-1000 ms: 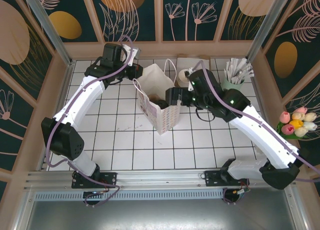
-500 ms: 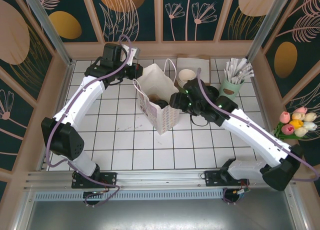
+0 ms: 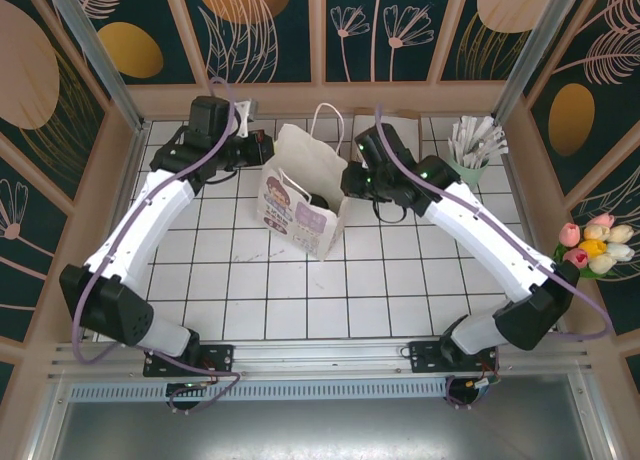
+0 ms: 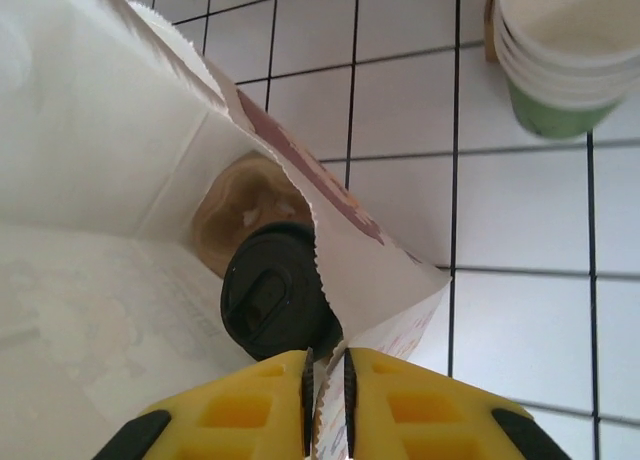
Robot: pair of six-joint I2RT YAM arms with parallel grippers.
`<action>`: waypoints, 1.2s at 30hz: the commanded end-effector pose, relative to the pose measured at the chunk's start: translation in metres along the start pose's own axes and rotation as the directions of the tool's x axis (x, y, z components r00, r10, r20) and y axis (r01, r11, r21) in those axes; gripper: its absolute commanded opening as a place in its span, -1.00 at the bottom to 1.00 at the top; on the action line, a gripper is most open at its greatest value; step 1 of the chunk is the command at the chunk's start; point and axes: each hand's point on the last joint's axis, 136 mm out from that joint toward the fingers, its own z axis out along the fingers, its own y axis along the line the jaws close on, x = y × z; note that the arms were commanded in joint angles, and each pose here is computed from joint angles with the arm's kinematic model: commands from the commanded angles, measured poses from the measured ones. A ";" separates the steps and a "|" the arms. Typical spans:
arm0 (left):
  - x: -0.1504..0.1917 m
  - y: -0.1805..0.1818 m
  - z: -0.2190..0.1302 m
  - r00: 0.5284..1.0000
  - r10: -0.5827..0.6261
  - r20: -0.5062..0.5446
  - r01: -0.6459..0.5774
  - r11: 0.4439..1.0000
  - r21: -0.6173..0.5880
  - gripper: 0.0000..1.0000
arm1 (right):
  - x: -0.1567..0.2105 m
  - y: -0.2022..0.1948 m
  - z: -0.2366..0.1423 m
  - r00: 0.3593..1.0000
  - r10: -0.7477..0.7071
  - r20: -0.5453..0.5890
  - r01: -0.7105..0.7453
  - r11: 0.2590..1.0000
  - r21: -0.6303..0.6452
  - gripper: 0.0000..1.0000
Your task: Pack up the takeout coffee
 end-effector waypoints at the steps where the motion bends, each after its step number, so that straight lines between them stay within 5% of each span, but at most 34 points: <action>1: 0.001 0.006 -0.010 0.987 -0.149 0.061 0.150 0.989 -0.016 -1.00 | -0.016 0.002 0.000 0.996 -0.091 0.009 0.091 0.996 -0.015 -0.68; 5: 0.012 0.006 -0.015 0.955 -0.277 0.108 0.272 0.960 0.059 -1.00 | -0.037 0.005 0.009 0.993 -0.113 0.040 0.115 0.992 -0.046 -0.77; 12: 0.031 0.000 -0.005 0.927 -0.373 0.042 0.363 0.919 0.155 -1.00 | -0.068 0.006 0.025 0.977 -0.193 0.089 0.192 0.981 0.016 -0.83; 20: 0.011 0.004 -0.009 0.936 -0.327 0.126 0.315 0.943 0.110 -1.00 | -0.112 -0.005 0.036 0.963 -0.190 0.192 0.175 0.980 0.090 -0.84; 36: -0.003 0.018 0.015 0.972 -0.216 0.093 0.219 0.976 -0.017 -0.88 | -0.120 -0.020 0.063 0.970 -0.199 0.137 0.179 0.973 0.146 -0.82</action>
